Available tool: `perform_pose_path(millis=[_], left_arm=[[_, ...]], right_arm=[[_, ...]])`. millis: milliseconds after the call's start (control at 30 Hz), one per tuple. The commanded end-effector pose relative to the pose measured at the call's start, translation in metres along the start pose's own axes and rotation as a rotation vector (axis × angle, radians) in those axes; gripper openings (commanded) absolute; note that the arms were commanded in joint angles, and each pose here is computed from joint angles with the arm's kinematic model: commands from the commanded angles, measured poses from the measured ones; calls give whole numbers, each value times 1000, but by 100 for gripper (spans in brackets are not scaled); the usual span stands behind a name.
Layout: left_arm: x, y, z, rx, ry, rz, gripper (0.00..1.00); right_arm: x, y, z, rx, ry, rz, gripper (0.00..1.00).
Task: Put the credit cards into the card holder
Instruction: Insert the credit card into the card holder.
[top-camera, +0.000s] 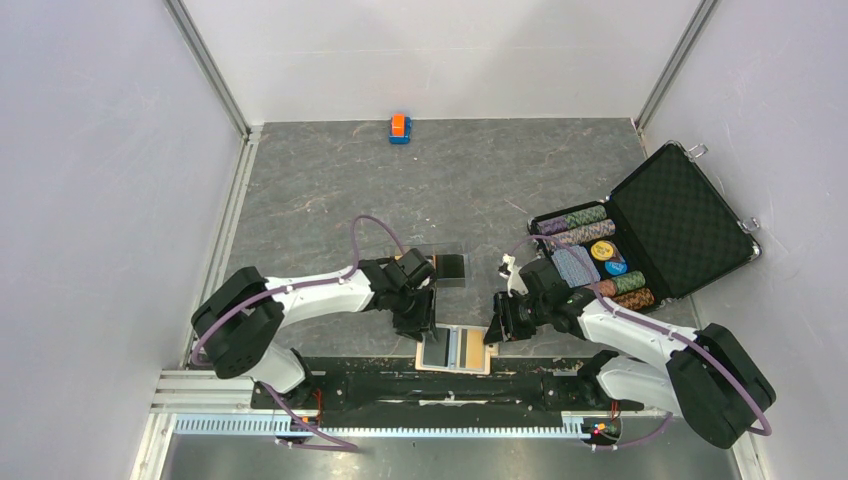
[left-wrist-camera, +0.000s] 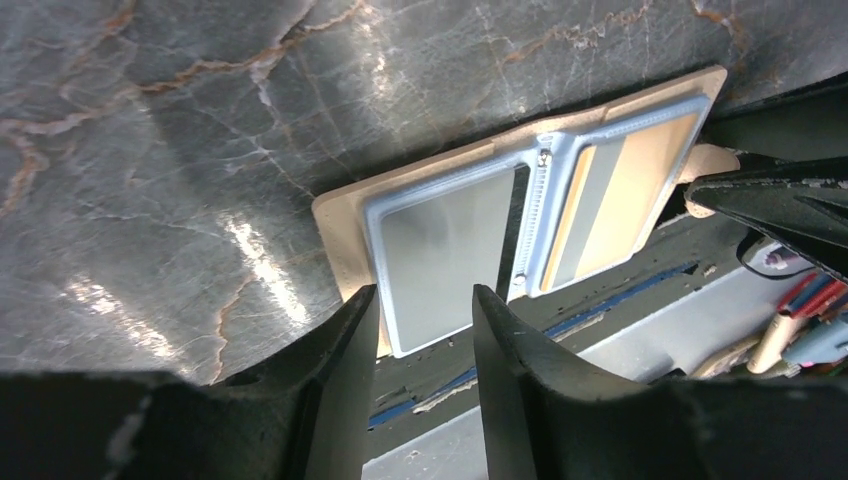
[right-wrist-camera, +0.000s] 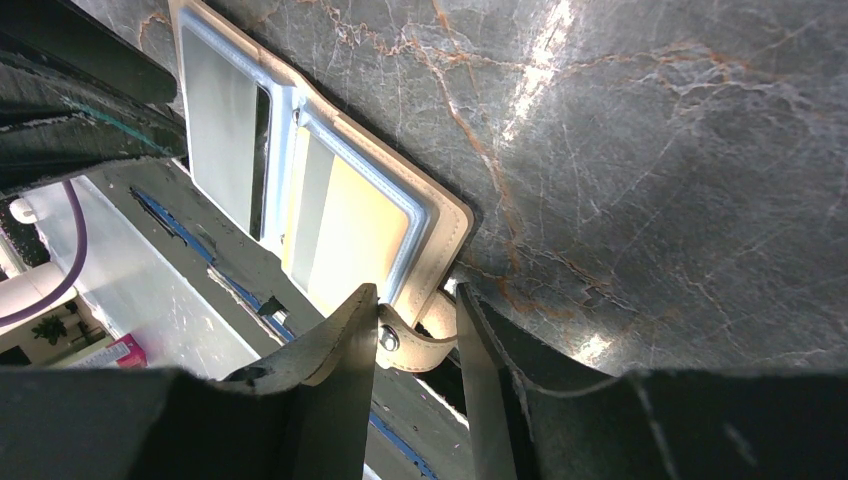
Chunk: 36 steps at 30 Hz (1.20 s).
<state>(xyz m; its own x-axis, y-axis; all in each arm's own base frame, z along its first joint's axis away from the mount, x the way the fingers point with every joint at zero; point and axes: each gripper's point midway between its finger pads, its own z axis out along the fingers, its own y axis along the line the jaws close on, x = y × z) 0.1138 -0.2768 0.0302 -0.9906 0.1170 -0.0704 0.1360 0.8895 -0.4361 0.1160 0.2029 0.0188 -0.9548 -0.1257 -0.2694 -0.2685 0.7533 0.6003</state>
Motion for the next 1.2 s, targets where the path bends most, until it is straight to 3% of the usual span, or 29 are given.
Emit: perform_pose_path(millis=[0,267,400,567,833,1000,1167], left_arm=[[-10,-1,-13,-30,-54,62,45],[2,-11,8,-19,14,94,36],[4,-24,9,-8,11,116,28],[0,-36,2,27,-25,111,26],[-1,-44,-2,87,-56,82,31],[-2,-12,-9,-62,-90,72,43],[8,9,0,-134,-47,71,45]], right_arm=[[11,-17,1,75,36,-1,38],[10,-16,1,74,33,-3,38],[10,-16,1,74,32,0,38],[10,-16,1,73,32,-1,38],[10,-15,1,70,31,-4,38],[10,-15,0,69,28,-3,38],[10,-15,0,67,32,-4,38]])
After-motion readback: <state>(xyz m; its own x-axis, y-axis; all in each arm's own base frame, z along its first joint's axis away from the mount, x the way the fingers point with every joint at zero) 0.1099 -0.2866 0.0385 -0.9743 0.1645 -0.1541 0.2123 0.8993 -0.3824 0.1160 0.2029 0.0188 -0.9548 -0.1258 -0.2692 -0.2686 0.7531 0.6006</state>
